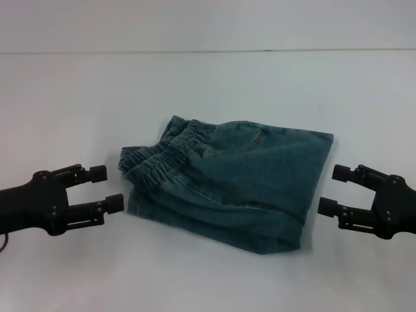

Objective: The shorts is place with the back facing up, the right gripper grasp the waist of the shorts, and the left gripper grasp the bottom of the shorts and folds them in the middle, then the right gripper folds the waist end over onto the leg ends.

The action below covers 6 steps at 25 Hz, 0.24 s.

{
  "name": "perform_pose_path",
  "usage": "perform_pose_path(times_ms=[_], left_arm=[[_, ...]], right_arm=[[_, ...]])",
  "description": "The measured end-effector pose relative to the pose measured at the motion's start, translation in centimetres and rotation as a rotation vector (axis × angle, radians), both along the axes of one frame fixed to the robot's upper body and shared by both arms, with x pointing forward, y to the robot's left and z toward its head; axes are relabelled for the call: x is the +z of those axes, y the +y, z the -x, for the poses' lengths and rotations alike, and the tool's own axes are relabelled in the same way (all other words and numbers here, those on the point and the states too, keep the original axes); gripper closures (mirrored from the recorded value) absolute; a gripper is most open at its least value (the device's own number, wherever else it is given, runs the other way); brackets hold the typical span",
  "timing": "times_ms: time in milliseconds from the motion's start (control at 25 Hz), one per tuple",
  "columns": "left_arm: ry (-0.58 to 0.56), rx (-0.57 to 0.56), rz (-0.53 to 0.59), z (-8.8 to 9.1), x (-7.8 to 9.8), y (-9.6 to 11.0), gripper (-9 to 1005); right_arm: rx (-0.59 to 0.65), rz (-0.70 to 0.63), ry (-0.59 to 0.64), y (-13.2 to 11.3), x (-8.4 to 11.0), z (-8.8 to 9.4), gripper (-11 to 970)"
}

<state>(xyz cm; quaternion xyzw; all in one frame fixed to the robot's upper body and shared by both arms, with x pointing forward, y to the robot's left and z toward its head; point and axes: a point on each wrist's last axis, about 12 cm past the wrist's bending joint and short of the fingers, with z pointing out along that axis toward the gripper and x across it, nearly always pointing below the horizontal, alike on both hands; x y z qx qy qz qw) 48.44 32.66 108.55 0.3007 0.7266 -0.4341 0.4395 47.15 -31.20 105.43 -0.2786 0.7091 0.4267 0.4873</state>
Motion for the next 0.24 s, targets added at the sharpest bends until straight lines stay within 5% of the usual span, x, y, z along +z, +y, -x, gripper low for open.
perform_pose_path(times_ms=[240], left_arm=[[0.015, -0.015, -0.024, -0.10, -0.24, -0.26, 150]], right_arm=[[0.007, 0.009, 0.006, 0.20, -0.11, -0.14, 12]])
